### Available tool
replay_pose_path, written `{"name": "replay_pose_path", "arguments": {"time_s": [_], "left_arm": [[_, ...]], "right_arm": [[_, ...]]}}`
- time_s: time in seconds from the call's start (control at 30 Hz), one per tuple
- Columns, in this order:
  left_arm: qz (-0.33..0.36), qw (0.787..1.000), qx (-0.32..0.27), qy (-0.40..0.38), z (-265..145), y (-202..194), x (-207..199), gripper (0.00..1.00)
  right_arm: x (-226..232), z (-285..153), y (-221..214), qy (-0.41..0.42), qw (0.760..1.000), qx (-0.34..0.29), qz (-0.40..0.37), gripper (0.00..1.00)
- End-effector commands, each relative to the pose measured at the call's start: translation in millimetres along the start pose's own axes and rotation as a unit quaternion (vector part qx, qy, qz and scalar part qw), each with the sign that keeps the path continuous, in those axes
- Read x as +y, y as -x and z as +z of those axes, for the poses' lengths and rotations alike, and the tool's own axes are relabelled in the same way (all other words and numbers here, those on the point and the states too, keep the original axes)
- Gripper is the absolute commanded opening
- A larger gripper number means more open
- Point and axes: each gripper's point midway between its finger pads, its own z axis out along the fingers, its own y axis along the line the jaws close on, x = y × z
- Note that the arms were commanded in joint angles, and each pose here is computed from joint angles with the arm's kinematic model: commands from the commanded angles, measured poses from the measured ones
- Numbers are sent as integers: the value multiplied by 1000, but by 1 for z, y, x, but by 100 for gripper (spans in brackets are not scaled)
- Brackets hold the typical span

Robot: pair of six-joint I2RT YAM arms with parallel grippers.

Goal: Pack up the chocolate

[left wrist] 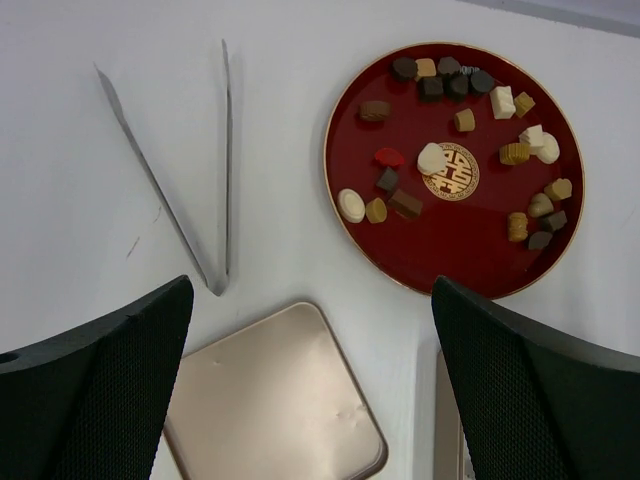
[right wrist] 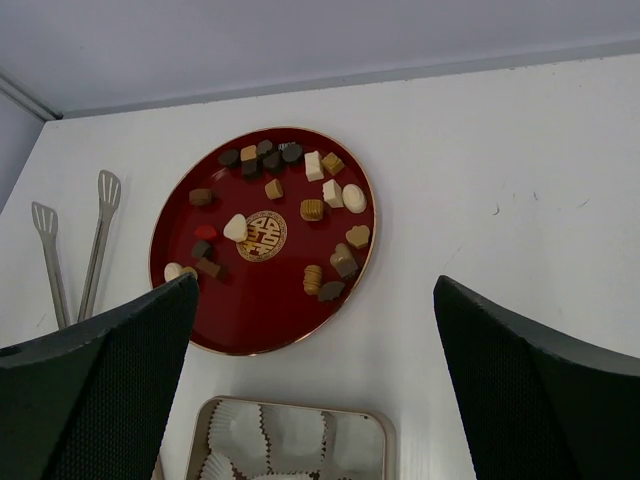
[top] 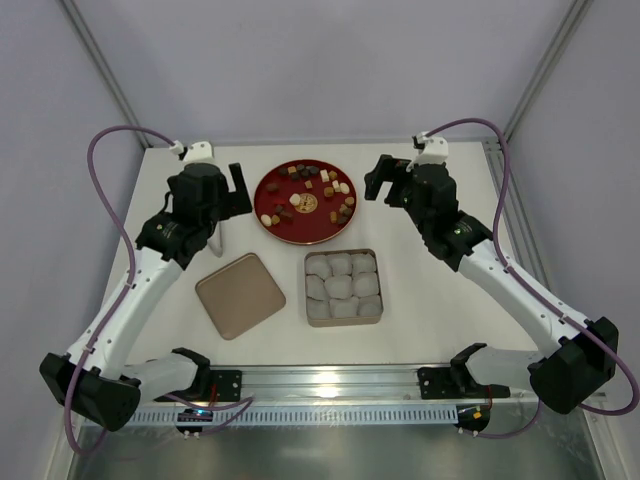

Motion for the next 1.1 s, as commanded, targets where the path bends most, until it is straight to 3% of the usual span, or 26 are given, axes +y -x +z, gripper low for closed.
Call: {"name": "replay_pose_path", "arguments": {"time_s": [0.0,0.3,0.4,0.6,0.93,1.07], "left_arm": [[-8,999,-5,33,-2,1,14,100],[-36,994,39,93,12,-19,44,100],[-70,989,84,95,33,-38,59,100],[-73,976,161,128,76,-86,75,100],[-127,949,243,158,146,-141,109,100],[-121,951,244,142,173,-148,109,100]], "right_arm": [[7,-8,21,12,1000,-25,5,100],[9,-10,23,18,1000,-15,-9,100],[12,-8,19,25,1000,-7,-17,100],[20,-5,10,46,999,17,-22,100],[27,-3,-1,68,997,37,-24,100],[31,-3,-3,78,996,41,-19,100]]}}
